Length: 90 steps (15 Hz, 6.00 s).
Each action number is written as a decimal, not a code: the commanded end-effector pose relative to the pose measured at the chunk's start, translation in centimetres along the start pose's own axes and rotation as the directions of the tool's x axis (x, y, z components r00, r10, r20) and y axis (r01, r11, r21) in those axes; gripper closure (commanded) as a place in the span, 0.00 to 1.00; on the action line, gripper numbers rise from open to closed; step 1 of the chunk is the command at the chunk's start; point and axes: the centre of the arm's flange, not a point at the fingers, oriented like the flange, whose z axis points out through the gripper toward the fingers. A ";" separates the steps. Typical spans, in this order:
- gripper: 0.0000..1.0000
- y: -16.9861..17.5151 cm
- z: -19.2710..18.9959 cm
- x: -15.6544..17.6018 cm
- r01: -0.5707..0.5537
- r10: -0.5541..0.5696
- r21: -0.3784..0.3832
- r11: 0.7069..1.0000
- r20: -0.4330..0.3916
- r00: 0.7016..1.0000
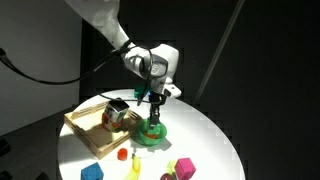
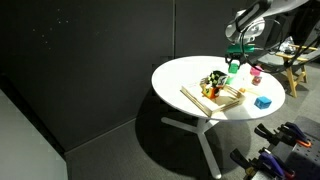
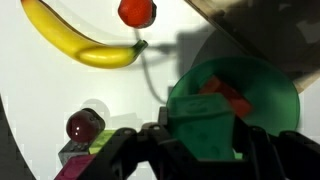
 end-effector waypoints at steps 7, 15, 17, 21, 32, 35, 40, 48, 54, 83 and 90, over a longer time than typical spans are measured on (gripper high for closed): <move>0.18 -1.4 1.1 1.7 -0.033 0.033 -0.014 0.999 0.012 0.999; 0.00 -1.2 0.0 0.5 -0.015 0.015 -0.003 1.000 0.008 1.000; 0.00 -1.2 -0.5 0.0 -0.007 0.007 -0.001 1.000 0.004 1.000; 0.00 -1.3 -2.6 -1.1 0.014 -0.014 0.020 1.000 0.000 1.000; 0.00 -1.4 -7.8 -7.8 0.283 -0.283 0.093 0.955 -0.011 0.959; 0.00 -1.5 -8.0 -10.3 0.369 -0.371 0.103 0.924 -0.003 0.929; 0.00 -1.6 -7.6 -14.0 0.489 -0.493 0.108 0.865 0.005 0.870; 0.00 -2.2 -6.5 -17.2 0.617 -0.619 0.105 0.780 -0.020 0.785; 0.00 -2.5 -5.3 -18.1 0.688 -0.686 0.077 0.722 -0.051 0.726; 0.95 -2.4 -3.1 -17.9 0.668 -0.667 0.058 0.742 -0.033 0.744; 0.98 -1.8 -5.2 -18.0 0.600 -0.600 0.062 0.797 -0.025 0.799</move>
